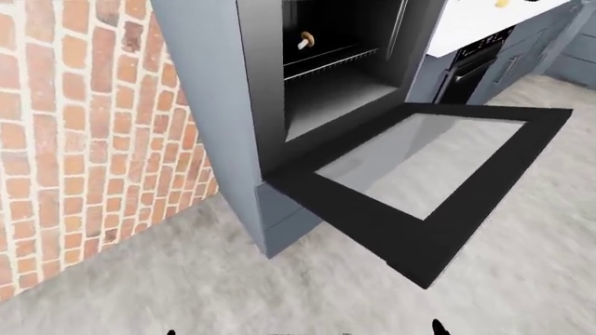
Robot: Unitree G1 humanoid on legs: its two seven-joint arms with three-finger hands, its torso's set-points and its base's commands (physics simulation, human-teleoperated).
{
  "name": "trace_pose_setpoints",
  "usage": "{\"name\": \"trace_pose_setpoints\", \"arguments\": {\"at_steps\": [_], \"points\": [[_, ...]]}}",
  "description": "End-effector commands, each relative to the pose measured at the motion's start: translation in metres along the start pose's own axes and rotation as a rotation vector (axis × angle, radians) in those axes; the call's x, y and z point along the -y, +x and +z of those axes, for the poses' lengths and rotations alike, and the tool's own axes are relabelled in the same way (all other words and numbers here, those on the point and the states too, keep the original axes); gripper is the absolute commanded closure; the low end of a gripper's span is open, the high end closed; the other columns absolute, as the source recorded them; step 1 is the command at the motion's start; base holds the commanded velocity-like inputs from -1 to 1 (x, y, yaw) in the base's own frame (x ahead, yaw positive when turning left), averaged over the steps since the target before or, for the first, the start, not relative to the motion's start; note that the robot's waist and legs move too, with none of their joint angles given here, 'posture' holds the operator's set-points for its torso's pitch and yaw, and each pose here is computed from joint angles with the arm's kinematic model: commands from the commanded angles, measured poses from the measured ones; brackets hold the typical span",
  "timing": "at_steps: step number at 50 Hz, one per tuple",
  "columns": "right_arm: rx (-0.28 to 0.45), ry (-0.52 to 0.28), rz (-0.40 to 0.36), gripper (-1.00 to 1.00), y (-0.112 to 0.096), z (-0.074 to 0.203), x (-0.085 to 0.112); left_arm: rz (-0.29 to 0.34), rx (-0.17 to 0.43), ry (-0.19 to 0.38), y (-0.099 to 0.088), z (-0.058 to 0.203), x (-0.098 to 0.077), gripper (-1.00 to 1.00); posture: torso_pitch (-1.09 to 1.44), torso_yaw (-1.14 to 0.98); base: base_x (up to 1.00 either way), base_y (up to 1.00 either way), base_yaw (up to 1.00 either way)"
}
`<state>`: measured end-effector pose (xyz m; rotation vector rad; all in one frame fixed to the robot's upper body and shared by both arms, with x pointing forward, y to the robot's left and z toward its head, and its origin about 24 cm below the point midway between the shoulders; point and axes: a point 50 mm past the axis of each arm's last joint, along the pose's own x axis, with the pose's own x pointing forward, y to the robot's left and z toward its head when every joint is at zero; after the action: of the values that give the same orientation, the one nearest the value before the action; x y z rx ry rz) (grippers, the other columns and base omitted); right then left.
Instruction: Close the oven door.
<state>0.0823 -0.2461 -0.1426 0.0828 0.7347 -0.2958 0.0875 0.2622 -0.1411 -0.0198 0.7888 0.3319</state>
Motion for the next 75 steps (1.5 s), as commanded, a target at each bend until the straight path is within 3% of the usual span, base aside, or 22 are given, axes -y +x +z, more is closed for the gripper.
{"name": "trace_pose_setpoints", "arguments": {"at_steps": [1,58,59,61,66,75], "points": [[0.044,-0.008,-0.012,-1.0,0.0027,0.0087,0.0052,0.001,0.021,0.004,0.0007,0.0034,-0.0013,-1.0,0.0,0.0,-0.2,0.0,-0.45],[0.035,-0.012,0.017,-1.0,0.0041,0.008,-0.0019,0.001,0.006,-0.003,-0.0015,-0.0011,-0.0018,-1.0,0.0,0.0,-0.21,0.0,-0.38],[0.032,-0.007,0.015,-1.0,0.0044,0.008,-0.0017,0.002,0.006,-0.004,-0.0016,-0.001,-0.002,-1.0,0.0,0.0,0.0,0.0,0.0],[0.017,0.089,0.02,-1.0,0.0066,0.0082,-0.001,0.001,0.006,-0.003,-0.0014,-0.0009,-0.002,-1.0,0.0,0.0,0.0,0.0,0.0],[0.02,0.048,0.022,-1.0,0.0051,0.0069,-0.0024,0.0,0.008,-0.002,-0.0012,-0.0003,-0.002,-1.0,0.0,0.0,0.0,0.0,0.0],[0.028,0.049,0.038,-1.0,0.0055,0.0083,-0.0031,-0.001,0.011,-0.005,-0.0011,-0.0003,-0.0007,-1.0,0.0,0.0,0.0,0.0,0.0]]}}
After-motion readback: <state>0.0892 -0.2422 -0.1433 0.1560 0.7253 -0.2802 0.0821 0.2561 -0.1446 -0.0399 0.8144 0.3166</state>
